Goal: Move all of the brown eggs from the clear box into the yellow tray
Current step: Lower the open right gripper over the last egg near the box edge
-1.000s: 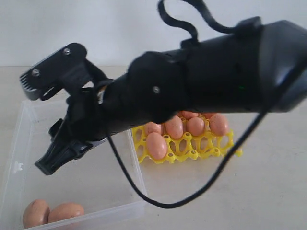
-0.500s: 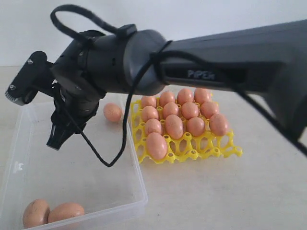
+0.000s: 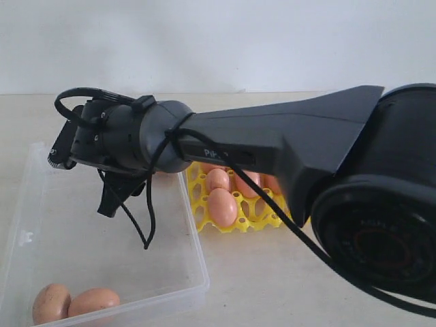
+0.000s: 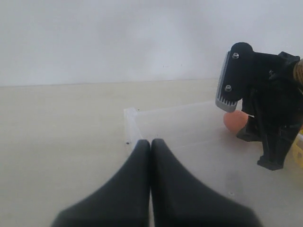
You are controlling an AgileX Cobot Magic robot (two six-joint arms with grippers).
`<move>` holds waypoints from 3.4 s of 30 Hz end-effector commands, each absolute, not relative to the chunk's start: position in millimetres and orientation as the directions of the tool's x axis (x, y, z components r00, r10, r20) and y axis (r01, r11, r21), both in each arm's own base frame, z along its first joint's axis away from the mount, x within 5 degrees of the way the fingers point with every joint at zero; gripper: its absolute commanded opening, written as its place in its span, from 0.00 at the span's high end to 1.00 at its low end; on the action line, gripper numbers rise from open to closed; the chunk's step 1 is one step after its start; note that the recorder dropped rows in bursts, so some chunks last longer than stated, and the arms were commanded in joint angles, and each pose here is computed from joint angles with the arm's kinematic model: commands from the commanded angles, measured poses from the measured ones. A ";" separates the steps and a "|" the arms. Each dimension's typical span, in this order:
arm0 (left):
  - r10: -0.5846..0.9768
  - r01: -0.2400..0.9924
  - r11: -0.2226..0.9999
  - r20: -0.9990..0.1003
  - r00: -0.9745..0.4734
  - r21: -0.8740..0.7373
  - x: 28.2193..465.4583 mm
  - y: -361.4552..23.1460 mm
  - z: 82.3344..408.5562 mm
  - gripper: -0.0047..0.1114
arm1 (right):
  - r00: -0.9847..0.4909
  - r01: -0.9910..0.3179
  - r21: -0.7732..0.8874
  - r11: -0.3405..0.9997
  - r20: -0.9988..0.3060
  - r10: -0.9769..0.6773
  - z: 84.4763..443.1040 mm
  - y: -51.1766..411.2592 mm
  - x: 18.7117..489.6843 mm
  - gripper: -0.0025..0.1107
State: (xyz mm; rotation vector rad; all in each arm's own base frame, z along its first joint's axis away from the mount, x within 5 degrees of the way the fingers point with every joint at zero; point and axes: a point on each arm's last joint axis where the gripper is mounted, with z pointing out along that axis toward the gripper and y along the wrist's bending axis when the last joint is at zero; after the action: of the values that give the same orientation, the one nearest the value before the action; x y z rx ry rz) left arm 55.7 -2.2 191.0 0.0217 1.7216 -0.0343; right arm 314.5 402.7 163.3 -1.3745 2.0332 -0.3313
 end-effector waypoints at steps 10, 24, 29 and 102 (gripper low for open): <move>-0.010 0.039 0.999 -0.990 -0.144 -0.015 55.5 -2.6 192.2 1.00 | -0.170 -0.662 -0.654 0.366 -0.345 -0.923 168.2 399.4 326.3 0.56; -0.010 0.039 0.999 -0.990 -0.144 -0.015 55.5 -2.6 192.2 1.00 | -0.174 -0.680 -0.619 0.392 -0.383 -0.907 149.8 396.3 340.0 0.56; -0.010 0.039 0.999 -0.990 -0.144 -0.015 55.5 -2.6 192.2 1.00 | -0.172 -0.681 -0.613 0.401 -0.398 -0.901 149.0 393.4 345.9 0.56; -0.010 0.039 0.999 -0.990 -0.144 -0.015 55.5 -2.6 192.2 1.00 | -0.233 -0.798 -0.455 0.395 -0.372 -0.899 201.5 390.6 309.9 0.51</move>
State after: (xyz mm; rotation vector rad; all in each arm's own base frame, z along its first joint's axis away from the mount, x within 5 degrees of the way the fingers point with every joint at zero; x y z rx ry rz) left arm 55.7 -2.2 191.0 0.0217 1.7216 -0.0343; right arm 305.7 392.7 196.0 -1.3246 2.1912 -0.1385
